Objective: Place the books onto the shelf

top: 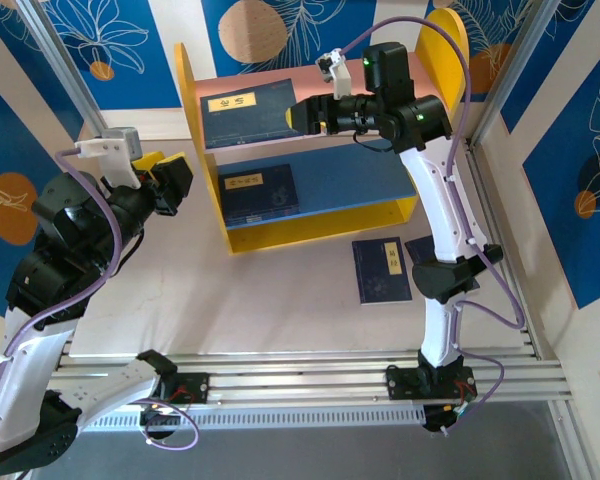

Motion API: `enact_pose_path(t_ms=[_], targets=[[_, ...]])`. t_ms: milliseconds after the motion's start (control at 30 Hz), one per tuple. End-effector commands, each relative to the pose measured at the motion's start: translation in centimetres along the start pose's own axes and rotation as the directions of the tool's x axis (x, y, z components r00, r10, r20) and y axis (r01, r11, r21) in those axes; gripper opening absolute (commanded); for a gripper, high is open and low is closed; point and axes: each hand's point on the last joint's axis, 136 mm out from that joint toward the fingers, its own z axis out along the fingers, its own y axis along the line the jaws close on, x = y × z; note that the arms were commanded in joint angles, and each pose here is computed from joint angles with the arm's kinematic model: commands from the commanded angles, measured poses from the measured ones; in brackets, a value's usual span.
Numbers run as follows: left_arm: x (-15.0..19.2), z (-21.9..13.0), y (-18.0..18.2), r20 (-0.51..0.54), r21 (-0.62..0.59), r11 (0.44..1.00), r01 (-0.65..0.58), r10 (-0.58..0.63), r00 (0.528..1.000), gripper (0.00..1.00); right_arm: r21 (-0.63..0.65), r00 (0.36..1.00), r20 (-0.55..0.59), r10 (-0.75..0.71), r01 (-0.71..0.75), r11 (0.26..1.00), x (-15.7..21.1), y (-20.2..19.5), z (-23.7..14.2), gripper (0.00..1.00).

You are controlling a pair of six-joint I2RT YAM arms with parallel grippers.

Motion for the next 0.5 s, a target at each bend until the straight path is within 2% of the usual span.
enact_pose_path(t_ms=[0,467], targets=[[-0.4,-0.5,0.2,0.016,-0.005,1.000,-0.016,0.016,1.000,0.50,-0.003,1.000,-0.016,-0.011,0.011,1.000,0.3,0.1,0.6,0.61],[-0.3,-0.7,0.3,0.018,-0.011,1.000,-0.020,0.021,1.000,0.50,-0.069,0.999,-0.030,-0.019,0.017,0.997,0.5,1.1,1.4,0.61]])
